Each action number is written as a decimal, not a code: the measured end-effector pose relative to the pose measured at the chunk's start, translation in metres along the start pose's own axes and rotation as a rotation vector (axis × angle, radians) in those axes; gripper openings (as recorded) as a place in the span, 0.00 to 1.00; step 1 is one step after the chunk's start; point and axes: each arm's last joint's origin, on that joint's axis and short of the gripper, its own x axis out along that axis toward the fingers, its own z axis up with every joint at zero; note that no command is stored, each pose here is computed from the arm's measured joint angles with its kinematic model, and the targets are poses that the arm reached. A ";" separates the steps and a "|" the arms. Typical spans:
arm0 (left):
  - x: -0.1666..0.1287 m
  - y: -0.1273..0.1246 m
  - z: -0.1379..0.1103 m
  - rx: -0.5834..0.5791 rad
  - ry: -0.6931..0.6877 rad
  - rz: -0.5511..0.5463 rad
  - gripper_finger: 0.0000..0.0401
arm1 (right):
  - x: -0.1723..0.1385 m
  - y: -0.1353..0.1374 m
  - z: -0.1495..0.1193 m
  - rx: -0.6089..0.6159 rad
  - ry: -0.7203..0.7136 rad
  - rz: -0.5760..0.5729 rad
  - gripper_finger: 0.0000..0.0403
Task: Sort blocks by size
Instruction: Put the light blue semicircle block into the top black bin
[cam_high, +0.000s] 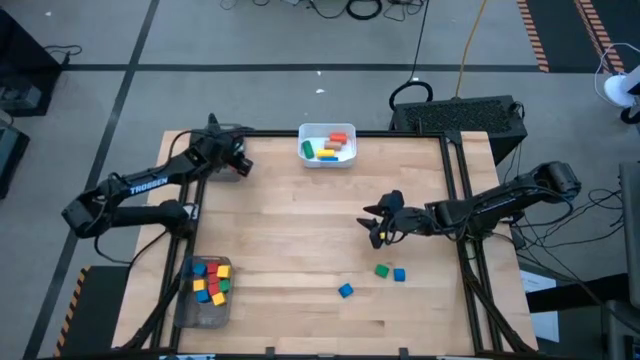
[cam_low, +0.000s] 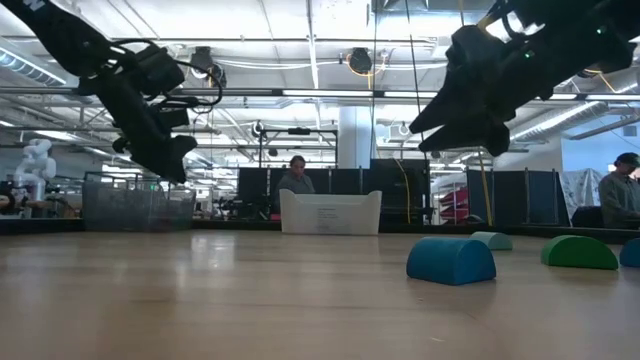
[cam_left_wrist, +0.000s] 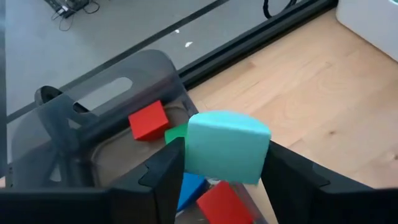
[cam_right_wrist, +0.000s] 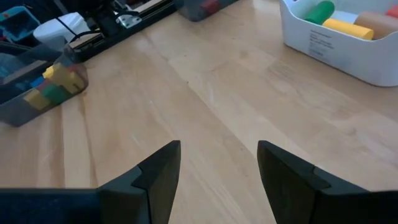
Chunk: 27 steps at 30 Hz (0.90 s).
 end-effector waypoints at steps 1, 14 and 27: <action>0.000 0.001 0.000 0.003 0.000 0.002 0.51 | 0.000 0.000 -0.001 -0.011 0.000 -0.004 0.49; 0.002 0.005 0.000 -0.018 0.006 0.027 0.56 | 0.017 -0.001 -0.019 -0.116 0.067 -0.051 0.49; -0.003 -0.013 0.003 0.185 -0.047 -0.182 0.56 | 0.009 -0.013 -0.042 -0.398 0.375 -0.038 0.49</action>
